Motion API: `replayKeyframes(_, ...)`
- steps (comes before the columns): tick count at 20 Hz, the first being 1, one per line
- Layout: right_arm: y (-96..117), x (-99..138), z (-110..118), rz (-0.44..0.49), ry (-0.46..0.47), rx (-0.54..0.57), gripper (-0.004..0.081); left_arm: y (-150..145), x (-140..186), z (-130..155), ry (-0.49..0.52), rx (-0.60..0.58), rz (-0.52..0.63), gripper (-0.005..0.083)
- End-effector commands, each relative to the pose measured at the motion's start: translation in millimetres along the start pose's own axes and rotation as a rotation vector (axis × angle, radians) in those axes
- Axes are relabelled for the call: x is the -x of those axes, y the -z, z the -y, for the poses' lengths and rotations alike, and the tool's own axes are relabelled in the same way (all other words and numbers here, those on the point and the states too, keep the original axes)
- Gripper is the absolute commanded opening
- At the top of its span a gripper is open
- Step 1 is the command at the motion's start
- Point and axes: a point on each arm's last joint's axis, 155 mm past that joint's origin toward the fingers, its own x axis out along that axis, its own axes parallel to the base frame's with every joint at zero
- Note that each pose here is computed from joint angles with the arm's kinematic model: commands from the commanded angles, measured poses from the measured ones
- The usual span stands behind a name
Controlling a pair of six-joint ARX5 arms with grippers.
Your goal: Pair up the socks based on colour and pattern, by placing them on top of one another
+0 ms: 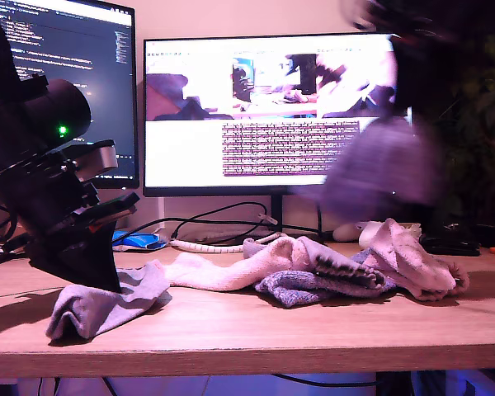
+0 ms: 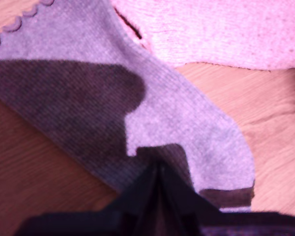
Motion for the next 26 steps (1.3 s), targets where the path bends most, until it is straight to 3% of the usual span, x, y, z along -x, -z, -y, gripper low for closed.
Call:
replayKeyframes(1,16.7,-8.4,23.0,-0.069,0.095,-0.006,-0.0011,21.3,-8.6,-3.3,-0.006,0.015,-0.059,-0.0021)
replayKeyframes(3,23.9,-3.2,55.2,-0.097,0.23,-0.028,-0.0011,21.3,-8.6,-3.3,-0.006,0.015,-0.059,-0.0021)
replayKeyframes(5,30.6,-0.3,67.2,-0.12,0.272,-0.044,-0.0011,20.9,-8.7,-3.7,-0.006,0.015,-0.057,-0.0021)
replayKeyframes(6,33.4,-0.4,67.5,-0.131,0.271,-0.05,0.0002,20.5,-8.7,-3.7,-0.006,0.014,-0.056,-0.0021)
replayKeyframes(7,33.6,-0.8,66.5,-0.129,0.268,-0.072,0.0069,19.5,-8.7,-3.7,-0.006,0.013,-0.052,-0.0021)
replayKeyframes(9,32.2,-3.0,57.6,-0.123,0.225,-0.071,0.0287,16.1,-8.8,-3.7,-0.006,0.009,-0.039,-0.0021)
replayKeyframes(10,29.8,-3.6,55.2,-0.115,0.222,-0.069,0.0324,14.6,-8.9,-3.7,-0.006,0.008,-0.033,-0.0021)
replayKeyframes(13,23.5,-4.8,46.7,-0.093,0.206,-0.073,0.0325,11.6,-9.0,-3.5,-0.005,0.004,-0.021,-0.0021)
replayKeyframes(15,14.9,-9.4,14.2,-0.061,0.058,-0.059,0.032,11.3,-9.1,-3.6,-0.005,0.004,-0.02,-0.0021)
replayKeyframes(19,-16.7,-16.6,-80.5,0.057,-0.308,0.077,0.0315,10.7,-9.0,-3.5,-0.005,0.003,-0.017,-0.0021)
replayKeyframes(23,-12.9,-46.1,-132.2,0.059,-0.415,0.281,0.0314,11.5,-9.1,-3.5,-0.005,0.005,-0.021,-0.0021)
replayKeyframes(26,-0.7,-72.7,-148.3,0.002,-0.441,0.338,0.0316,11.4,-9.0,-3.5,-0.005,0.004,-0.02,-0.0021)
